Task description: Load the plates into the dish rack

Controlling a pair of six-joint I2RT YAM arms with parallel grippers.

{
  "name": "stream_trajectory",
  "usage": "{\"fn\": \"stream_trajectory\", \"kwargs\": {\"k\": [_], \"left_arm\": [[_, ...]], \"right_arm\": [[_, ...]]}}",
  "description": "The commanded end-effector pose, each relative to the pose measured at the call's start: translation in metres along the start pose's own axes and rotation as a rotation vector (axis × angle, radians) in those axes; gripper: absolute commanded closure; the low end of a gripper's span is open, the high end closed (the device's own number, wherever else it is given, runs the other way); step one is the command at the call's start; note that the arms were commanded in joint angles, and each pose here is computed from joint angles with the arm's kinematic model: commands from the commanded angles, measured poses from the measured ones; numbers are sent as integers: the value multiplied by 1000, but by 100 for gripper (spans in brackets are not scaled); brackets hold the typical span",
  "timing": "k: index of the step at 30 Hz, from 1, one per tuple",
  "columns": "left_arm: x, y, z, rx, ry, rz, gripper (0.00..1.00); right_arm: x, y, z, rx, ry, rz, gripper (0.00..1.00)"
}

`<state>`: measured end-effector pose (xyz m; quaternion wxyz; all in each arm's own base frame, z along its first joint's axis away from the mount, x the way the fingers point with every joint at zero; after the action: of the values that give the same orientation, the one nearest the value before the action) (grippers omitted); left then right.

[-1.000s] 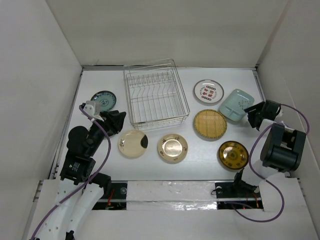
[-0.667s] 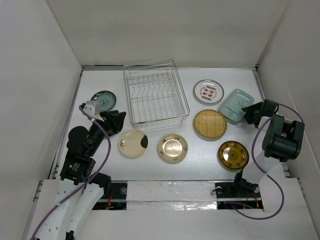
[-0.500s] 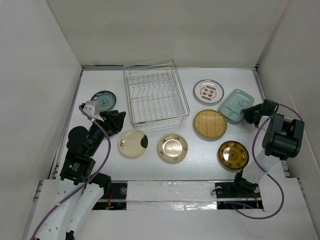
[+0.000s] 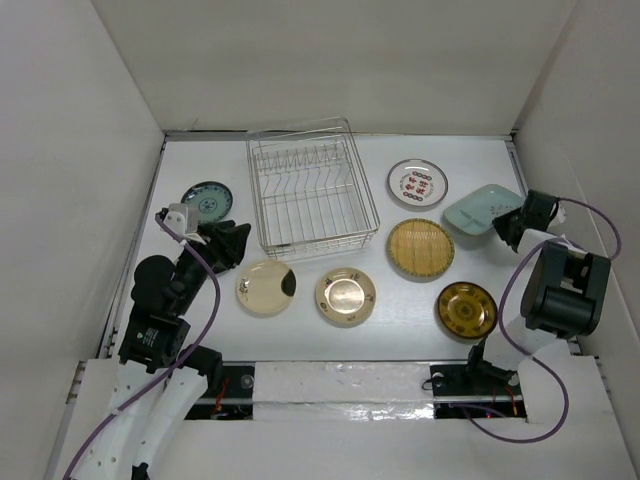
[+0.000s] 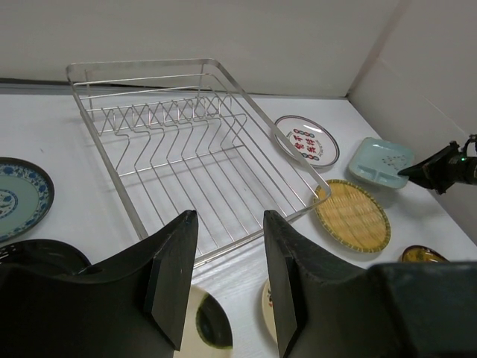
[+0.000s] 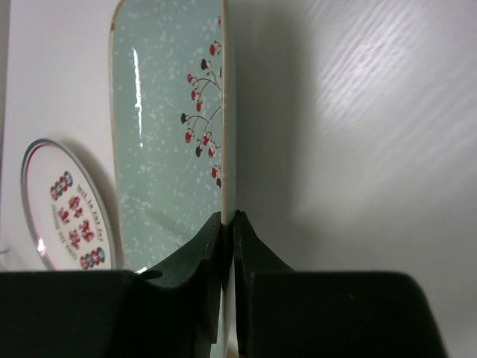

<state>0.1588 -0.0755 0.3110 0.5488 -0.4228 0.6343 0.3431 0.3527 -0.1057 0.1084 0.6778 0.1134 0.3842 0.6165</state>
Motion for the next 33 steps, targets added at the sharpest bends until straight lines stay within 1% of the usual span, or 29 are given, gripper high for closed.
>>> {"fn": "stream_trajectory", "kwargs": {"k": [1, 2, 3, 4, 5, 6, 9, 10, 11, 12, 13, 14, 15, 16, 18, 19, 21, 22, 23, 24, 25, 26, 27, 32, 33], "left_arm": [[-7, -1, -3, 25, -20, -56, 62], [-7, -1, -3, 25, -20, -56, 62], [-7, -1, -3, 26, -20, -59, 62], [-8, -1, -2, 23, -20, -60, 62], [-7, -1, -2, 19, -19, -57, 62], [-7, -1, -2, 21, -20, -58, 62], [-8, 0, -2, 19, -20, -62, 62], [-8, -1, -2, 17, -20, -61, 62], [-8, -1, -2, 18, -20, -59, 61], [-7, -1, -2, 17, -19, -54, 62], [-7, -1, -2, 18, -19, -57, 62], [-7, -1, -2, 16, -19, -57, 61], [-7, -1, -2, 17, -19, -59, 61], [-7, -1, -2, 15, -19, -58, 61], [-6, -2, -1, 12, -19, -52, 61], [-6, -2, -1, 14, -17, -50, 61], [-6, -2, -1, 12, -18, -50, 61], [-6, -3, -1, 11, -19, -52, 61], [-7, -3, -1, 9, -20, -52, 61], [-6, -3, -1, 9, -18, -48, 61], [-6, -3, -1, 12, -20, -47, 61], [-5, -3, -1, 12, -20, -49, 61], [-6, -3, -1, 11, -22, -52, 61], [-4, -4, 0, 6, -20, -41, 61], [-5, -4, 0, 8, -21, -46, 61]], "right_arm": [[-22, 35, 38, -37, 83, -202, 100], [-32, 51, 54, -67, 93, -268, 100], [-34, 60, 62, -77, 120, -297, 100], [-27, 69, 71, -81, 151, -302, 100], [-37, 88, 88, -110, 156, -377, 100], [-37, 98, 97, -126, 189, -401, 100], [-31, 135, 133, -194, 274, -456, 100], [-27, 143, 142, -215, 309, -457, 100], [-14, 152, 156, -257, 354, -435, 100], [-15, 168, 178, -300, 401, -452, 100], [-6, 166, 183, -278, 453, -418, 100], [1, 169, 194, -290, 490, -401, 100], [19, 176, 208, -322, 559, -364, 100], [25, 181, 226, -335, 592, -352, 100], [40, 188, 246, -355, 663, -347, 100], [55, 192, 265, -373, 711, -331, 100], [71, 193, 283, -372, 758, -321, 100], [88, 195, 288, -371, 800, -294, 100], [97, 189, 304, -370, 810, -299, 100], [104, 186, 310, -359, 826, -304, 100], [117, 184, 313, -355, 855, -277, 100], [120, 192, 329, -390, 840, -285, 100], [135, 174, 330, -347, 866, -281, 100], [174, 164, 350, -344, 920, -289, 100], [173, 176, 363, -370, 900, -319, 100]]}}
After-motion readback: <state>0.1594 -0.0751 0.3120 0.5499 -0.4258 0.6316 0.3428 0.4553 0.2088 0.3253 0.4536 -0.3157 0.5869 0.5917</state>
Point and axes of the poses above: each gripper's point midway between its finger pads, its own y axis back along the fingers, its own z axis along the line the jaws close on, x = y × z, the point moved 8 cm from there along y, back along the fingers, and after that the axes turned 9 degrees about -y, right-handed, at the moved point
